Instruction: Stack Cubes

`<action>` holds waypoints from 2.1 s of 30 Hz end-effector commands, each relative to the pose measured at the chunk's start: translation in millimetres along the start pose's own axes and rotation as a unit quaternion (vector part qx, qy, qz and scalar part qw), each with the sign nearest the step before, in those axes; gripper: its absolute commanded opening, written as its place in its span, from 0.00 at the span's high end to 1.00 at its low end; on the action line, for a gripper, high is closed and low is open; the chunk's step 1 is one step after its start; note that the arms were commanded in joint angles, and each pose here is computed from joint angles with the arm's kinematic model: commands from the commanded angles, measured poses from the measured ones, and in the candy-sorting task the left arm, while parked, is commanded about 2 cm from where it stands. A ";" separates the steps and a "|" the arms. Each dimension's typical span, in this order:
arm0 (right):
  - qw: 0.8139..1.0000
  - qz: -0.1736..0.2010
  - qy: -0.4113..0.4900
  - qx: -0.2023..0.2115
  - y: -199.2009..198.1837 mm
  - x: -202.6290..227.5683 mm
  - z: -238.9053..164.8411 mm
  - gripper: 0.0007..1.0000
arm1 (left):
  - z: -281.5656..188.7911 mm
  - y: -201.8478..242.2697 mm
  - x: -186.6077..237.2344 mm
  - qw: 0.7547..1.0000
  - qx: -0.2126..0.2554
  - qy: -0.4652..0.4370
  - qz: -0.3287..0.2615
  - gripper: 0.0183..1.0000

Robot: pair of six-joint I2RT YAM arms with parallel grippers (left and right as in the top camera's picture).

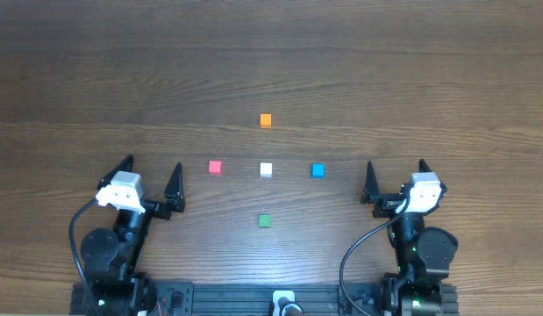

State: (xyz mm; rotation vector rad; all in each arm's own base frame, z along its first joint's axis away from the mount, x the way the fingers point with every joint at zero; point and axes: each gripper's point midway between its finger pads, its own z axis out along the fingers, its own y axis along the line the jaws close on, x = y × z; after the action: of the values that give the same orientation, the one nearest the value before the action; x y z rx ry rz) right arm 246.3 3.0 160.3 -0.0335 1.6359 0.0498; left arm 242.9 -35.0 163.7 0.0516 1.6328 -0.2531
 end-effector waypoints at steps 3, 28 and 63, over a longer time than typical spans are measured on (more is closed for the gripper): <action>1.000 -0.001 -0.001 -0.005 1.8 0.9 -0.3 0.01 | 0.0 12.4 2.7 0.999 -0.034 -0.001 0.007 0.00; 1.000 -0.001 -0.001 -0.005 1.8 0.9 -0.3 0.01 | 0.0 12.4 2.7 0.999 -0.034 -0.001 0.007 0.00; 1.000 -0.001 -0.001 -0.005 1.8 0.9 -0.3 0.01 | 89.5 -84.0 50.6 0.871 0.012 0.484 -0.079 0.00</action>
State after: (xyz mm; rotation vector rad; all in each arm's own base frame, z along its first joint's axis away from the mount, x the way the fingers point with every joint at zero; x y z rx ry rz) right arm 246.2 3.0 160.4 -0.0338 1.6355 0.0494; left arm 294.5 -134.2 126.3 0.0529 2.5878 -0.4877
